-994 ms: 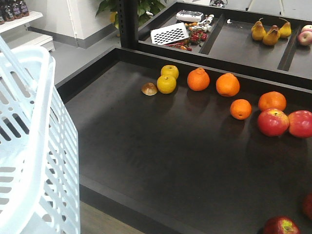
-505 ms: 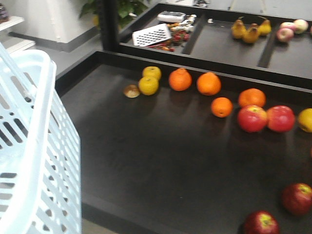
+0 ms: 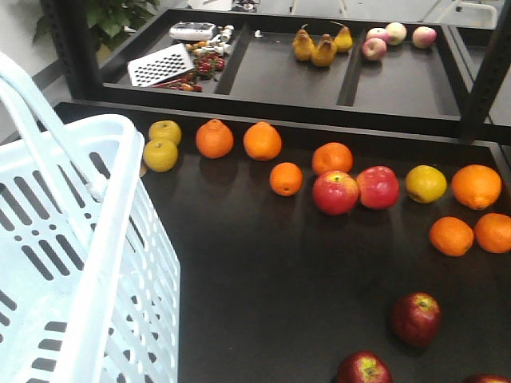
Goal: Pick three apples into basket with both arms
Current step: 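Drive the base closer to the fruit table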
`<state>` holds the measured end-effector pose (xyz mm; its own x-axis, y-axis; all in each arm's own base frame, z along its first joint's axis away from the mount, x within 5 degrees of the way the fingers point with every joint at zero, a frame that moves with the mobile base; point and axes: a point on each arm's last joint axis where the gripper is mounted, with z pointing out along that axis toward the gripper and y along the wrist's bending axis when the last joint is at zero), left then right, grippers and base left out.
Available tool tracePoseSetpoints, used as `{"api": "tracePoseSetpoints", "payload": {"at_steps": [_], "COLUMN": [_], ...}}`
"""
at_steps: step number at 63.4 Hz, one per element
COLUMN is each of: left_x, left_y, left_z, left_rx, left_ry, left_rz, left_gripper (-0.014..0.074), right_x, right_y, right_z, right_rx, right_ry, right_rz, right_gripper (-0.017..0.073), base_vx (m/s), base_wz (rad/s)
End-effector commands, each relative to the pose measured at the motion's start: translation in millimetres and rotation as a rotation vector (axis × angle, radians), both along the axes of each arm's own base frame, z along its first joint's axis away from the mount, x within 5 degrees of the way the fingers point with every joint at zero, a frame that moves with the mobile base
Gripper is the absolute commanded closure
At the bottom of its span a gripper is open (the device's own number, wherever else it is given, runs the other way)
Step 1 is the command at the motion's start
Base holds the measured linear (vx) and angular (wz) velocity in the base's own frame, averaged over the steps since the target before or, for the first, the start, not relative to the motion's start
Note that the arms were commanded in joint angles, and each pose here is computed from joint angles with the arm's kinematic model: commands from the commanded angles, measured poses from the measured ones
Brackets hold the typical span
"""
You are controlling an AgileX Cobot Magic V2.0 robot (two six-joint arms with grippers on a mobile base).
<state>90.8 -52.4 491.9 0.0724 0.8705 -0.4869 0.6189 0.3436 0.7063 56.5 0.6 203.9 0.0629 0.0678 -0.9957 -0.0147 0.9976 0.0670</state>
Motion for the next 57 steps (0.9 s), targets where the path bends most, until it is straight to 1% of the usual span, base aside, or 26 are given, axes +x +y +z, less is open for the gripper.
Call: {"api": "tracePoseSetpoints", "payload": {"at_steps": [1, 9, 15, 20, 36, 57], "left_x": [-0.3, -1.5, 1.1, 0.7, 1.6, 2.2], "left_y": [0.2, 0.8, 5.7, 4.9, 6.4, 6.6], "left_z": [13.7, 13.5, 15.0, 15.0, 15.5, 15.6], "left_rx": [-0.069, -0.072, -0.035, -0.042, -0.029, -0.024], "left_ry": [-0.090, -0.084, -0.120, -0.118, -0.129, -0.133], "left_rz": [-0.009, -0.011, 0.029, 0.022, 0.036, 0.041], "left_gripper": [0.0601, 0.0601, 0.0601, 0.0601, 0.0601, 0.0601], "right_x": [-1.1, -1.1, -1.1, -1.1, -1.1, -1.1], "right_y": [0.6, 0.6, 0.6, 0.6, 0.6, 0.6], "right_z": [2.7, 2.8, 2.7, 2.7, 2.7, 2.7], "right_rx": [-0.004, -0.004, -0.004, -0.004, -0.004, -0.004], "right_ry": [-0.075, -0.076, -0.075, -0.075, -0.075, -0.075], "right_rz": [0.007, 0.007, 0.007, 0.007, 0.007, 0.007], "right_gripper": [0.0568, 0.0568, 0.0568, 0.0568, 0.0568, 0.0568], "base_vx": [0.06, 0.07, 0.08, 0.07, 0.05, 0.02], "base_wz": [-0.24, -0.25, -0.30, -0.28, -0.21, -0.07]}}
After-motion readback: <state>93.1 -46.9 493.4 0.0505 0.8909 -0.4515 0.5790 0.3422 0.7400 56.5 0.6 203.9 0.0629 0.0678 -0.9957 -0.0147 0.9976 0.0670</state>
